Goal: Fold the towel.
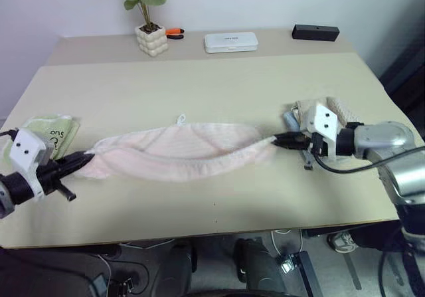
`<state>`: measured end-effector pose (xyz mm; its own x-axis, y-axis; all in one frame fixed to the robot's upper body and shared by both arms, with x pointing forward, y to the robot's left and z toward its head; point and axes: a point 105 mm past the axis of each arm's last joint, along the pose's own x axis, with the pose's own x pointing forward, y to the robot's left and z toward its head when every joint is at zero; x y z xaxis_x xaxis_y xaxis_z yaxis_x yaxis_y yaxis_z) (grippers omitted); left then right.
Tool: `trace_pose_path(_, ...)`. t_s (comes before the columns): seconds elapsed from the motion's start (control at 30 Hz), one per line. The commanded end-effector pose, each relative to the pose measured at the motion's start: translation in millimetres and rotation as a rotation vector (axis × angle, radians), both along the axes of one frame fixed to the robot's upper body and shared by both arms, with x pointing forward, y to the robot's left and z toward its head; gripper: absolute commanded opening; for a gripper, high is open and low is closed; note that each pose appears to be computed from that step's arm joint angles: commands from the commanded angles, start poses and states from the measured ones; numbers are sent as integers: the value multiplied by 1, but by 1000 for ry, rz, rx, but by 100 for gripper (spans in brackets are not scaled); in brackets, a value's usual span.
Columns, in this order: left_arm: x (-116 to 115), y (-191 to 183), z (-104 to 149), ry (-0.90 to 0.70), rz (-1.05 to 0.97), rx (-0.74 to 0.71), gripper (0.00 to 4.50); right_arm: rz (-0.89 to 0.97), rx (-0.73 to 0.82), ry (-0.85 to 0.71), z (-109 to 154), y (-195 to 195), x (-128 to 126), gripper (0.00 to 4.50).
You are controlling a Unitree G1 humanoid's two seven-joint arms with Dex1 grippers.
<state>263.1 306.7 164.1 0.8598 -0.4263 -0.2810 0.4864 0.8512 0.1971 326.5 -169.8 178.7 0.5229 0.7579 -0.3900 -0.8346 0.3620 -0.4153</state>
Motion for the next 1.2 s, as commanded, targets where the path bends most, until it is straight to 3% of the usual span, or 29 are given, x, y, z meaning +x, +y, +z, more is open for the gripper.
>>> trace_pose_path(0.03,19,7,5,-51,26,2,0,-53,-10,-77,8,-8,25,4)
trace_pose_path(0.27,47,15,1,-85,75,-34,0,-71,15,-101,8,-8,52,4)
trace_pose_path(0.63,51,12,-22,-40,68,-27,0,-71,21,-88,-9,-2,61,4)
trace_pose_path(0.7,56,10,-4,-121,70,-33,0,-91,11,-139,2,-7,65,4)
trace_pose_path(0.77,76,16,30,-274,160,-37,0,-149,2,-260,33,-14,78,4)
trace_pose_path(0.87,100,32,97,-526,330,-33,0,-259,52,-482,99,-21,96,4)
trace_pose_path(0.93,103,41,140,-681,412,-67,0,-294,90,-596,137,-24,97,4)
trace_pose_path(1.03,98,49,175,-796,446,-84,0,-276,124,-687,170,-23,89,4)
trace_pose_path(1.1,92,50,184,-820,426,-69,0,-224,145,-699,179,-18,78,4)
trace_pose_path(1.2,87,46,162,-750,338,-69,0,-146,130,-635,161,-9,68,4)
